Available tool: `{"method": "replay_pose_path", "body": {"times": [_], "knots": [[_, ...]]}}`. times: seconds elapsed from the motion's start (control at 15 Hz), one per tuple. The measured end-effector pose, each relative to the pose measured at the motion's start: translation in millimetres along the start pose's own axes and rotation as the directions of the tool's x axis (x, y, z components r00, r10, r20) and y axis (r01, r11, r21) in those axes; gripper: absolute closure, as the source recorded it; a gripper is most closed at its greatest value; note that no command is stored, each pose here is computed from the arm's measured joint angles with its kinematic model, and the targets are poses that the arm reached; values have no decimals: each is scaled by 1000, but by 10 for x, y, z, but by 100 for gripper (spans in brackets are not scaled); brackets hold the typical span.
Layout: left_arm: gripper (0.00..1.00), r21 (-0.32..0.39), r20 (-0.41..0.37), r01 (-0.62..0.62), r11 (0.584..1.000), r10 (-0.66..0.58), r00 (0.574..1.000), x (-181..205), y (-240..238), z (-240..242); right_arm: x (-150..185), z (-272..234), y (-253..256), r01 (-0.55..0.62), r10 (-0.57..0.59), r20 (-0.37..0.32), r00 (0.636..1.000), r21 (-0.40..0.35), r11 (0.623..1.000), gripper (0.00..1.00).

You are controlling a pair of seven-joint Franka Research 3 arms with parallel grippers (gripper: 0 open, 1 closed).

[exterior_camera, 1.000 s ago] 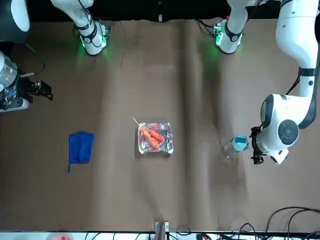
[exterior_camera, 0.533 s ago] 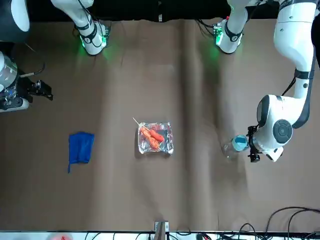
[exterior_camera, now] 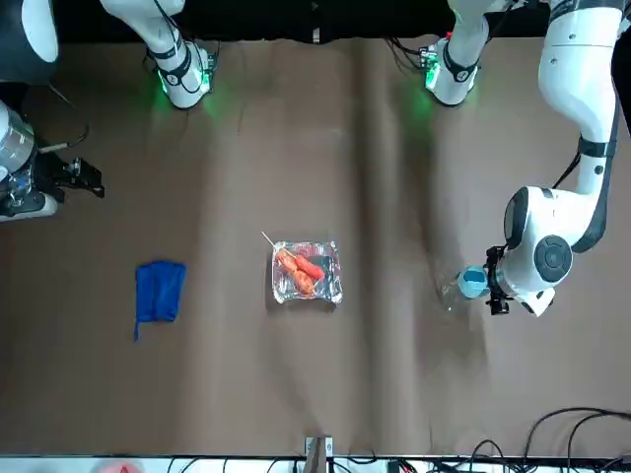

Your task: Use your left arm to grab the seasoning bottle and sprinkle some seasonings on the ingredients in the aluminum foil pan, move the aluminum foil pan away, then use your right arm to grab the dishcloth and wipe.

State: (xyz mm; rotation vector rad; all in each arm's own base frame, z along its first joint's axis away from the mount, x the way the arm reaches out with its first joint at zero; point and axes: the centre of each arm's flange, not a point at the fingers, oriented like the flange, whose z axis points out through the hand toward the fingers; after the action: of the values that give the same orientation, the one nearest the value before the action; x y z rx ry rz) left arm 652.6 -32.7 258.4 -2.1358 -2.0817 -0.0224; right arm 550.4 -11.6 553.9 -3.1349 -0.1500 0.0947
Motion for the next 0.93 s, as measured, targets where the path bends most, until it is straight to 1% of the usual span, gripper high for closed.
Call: {"method": "replay_pose_path", "body": {"times": [0.07,0.13,0.4,0.53,0.6,0.73,0.8,0.87,0.93], "knots": [[11,0,0,-1,1000,1,1000,-5,0,-1,0,0,0,0,0,0,1000,0,1000,0],[24,-1,0,-3,1000,3,1000,-19,-1,-3,0,0,0,0,0,0,1000,0,1000,0],[24,-2,0,12,1000,-12,1000,-59,-2,-14,0,0,0,0,0,0,1000,0,1000,0],[26,-4,0,21,1000,-21,1000,-71,-3,-25,0,0,0,0,0,0,1000,0,1000,0],[31,-4,0,23,1000,-23,1000,-71,-3,-26,0,0,0,0,0,0,1000,0,1000,0],[33,-4,0,24,1000,-24,1000,-70,-3,-26,0,0,0,0,0,0,1000,0,1000,0],[39,-4,0,24,1000,-24,1000,-67,-2,-28,0,0,0,0,0,0,1000,0,1000,0],[39,-4,0,25,1000,-25,1000,-66,-2,-28,0,0,0,0,0,0,1000,0,1000,0],[41,-4,0,25,1000,-25,1000,-65,-2,-28,0,0,0,0,0,0,1000,0,1000,0]]}}
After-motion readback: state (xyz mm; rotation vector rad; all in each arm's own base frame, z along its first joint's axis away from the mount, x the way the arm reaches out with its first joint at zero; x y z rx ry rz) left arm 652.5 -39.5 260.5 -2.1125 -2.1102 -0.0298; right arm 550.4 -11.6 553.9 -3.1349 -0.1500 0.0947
